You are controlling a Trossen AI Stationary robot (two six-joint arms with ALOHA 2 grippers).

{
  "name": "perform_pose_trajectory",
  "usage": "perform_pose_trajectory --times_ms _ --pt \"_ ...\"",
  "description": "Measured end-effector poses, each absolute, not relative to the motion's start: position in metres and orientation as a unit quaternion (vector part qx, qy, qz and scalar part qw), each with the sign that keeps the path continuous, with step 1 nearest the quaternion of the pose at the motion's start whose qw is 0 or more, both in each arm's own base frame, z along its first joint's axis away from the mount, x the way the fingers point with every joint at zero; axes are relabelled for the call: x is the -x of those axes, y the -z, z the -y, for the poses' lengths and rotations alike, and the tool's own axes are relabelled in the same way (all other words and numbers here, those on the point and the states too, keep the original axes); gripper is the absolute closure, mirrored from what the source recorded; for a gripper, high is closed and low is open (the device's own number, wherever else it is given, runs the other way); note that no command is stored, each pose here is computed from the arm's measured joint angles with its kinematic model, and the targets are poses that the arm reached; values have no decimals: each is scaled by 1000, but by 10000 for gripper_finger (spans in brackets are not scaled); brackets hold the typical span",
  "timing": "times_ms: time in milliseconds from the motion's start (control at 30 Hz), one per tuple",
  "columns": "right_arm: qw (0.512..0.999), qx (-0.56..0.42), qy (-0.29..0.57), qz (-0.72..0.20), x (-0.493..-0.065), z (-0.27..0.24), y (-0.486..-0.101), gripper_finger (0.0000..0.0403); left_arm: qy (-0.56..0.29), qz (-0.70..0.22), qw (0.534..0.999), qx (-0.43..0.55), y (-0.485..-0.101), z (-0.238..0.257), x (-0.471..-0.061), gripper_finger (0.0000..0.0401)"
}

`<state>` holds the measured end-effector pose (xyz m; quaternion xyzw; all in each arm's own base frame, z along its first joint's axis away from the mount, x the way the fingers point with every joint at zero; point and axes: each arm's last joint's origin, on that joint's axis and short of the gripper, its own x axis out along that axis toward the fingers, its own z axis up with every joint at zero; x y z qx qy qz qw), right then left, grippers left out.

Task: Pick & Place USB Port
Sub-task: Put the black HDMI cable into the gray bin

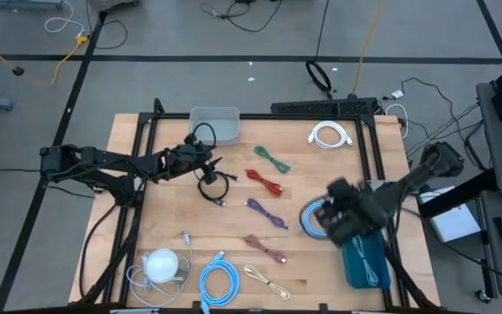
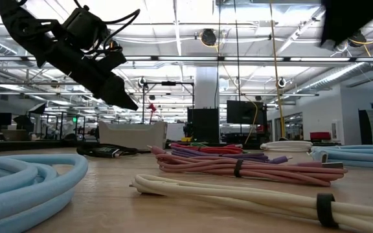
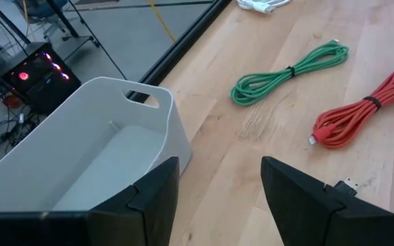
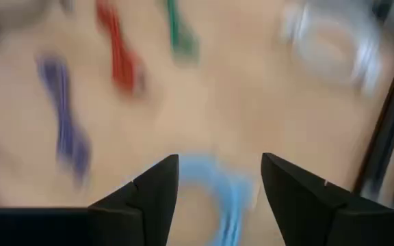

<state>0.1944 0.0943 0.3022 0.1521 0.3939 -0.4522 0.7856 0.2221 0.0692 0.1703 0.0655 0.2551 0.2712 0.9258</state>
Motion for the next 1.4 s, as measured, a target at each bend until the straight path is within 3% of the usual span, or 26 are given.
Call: perform_pose_trajectory --times_ms 133,267,567,867,1033,1200,1300,1400 --pt "816 -88 481 -309 -207 -61 -316 202 -264 -253 929 -59 -170 -69 -222 192" --pt "820 -88 474 -309 -234 -29 -315 197 -246 -244 937 -50 -171 -68 -224 192" --pt "868 -148 309 -360 -295 45 -242 197 -198 -241 950 -32 -171 -59 -226 192" --pt "810 -99 386 -431 -284 91 -195 197 -164 -244 955 -42 -170 -41 -230 192" --pt "729 -76 484 -478 -260 104 -188 197 -163 -245 955 -43 -170 -39 -230 192" --pt "671 -95 519 -522 -241 112 -184 197 -166 -245 954 -42 -170 -39 -230 192" --pt "661 -100 524 -528 -238 113 -184 197 -166 -246 954 -43 -170 -39 -230 192" --pt "681 -123 494 -526 -242 112 -185 197 -165 -247 954 -44 -169 -39 -230 192"
